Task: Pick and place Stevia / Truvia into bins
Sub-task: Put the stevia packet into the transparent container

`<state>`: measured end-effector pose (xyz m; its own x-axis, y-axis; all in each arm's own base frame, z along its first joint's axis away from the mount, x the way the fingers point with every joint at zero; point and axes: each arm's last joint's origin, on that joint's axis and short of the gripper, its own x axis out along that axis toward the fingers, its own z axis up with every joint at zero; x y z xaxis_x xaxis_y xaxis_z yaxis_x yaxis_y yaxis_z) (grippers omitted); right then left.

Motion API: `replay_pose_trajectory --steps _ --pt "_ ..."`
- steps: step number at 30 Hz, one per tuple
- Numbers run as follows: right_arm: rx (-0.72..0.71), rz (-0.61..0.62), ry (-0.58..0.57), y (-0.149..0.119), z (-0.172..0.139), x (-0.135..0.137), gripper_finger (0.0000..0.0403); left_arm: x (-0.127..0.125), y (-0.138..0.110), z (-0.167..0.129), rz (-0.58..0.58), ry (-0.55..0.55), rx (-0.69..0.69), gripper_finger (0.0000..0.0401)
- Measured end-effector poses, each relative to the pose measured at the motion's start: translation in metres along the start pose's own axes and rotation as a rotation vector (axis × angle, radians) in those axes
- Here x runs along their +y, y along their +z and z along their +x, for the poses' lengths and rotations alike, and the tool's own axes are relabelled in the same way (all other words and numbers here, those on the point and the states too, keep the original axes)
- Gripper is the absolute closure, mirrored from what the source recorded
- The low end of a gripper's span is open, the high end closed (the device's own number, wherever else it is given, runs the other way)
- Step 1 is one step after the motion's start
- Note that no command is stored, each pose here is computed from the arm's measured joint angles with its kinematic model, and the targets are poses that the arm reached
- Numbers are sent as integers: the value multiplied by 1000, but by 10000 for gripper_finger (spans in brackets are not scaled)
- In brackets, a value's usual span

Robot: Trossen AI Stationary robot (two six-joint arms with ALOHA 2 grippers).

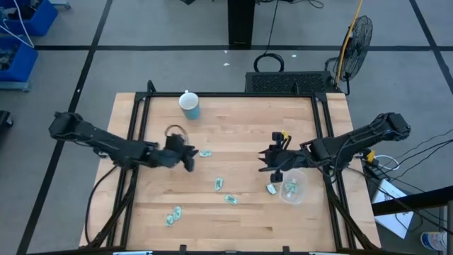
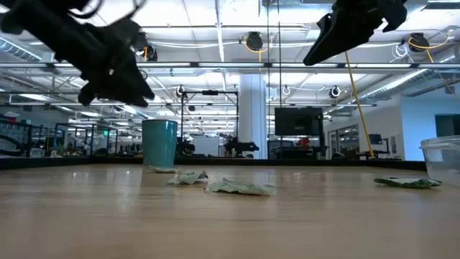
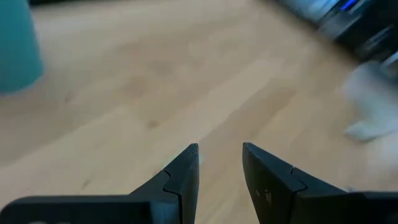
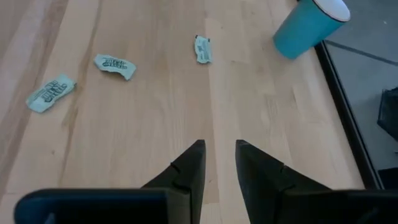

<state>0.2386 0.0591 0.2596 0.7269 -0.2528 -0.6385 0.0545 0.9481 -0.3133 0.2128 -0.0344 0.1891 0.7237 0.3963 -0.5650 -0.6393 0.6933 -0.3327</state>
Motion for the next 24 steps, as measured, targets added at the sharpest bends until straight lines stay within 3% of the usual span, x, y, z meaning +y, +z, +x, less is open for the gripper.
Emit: replay_pose_trajectory --steps 5,13,19,24 --pt "0 3 -1 0 0 -1 319 -10 2 32 -29 206 180 275" --pt "1 2 1 0 0 0 319 3 -10 71 -84 299 336 275" --pt "17 -6 1 -2 0 0 319 8 -13 82 -78 317 349 275" --pt "16 3 1 -2 0 0 319 5 -8 85 -63 268 314 277"
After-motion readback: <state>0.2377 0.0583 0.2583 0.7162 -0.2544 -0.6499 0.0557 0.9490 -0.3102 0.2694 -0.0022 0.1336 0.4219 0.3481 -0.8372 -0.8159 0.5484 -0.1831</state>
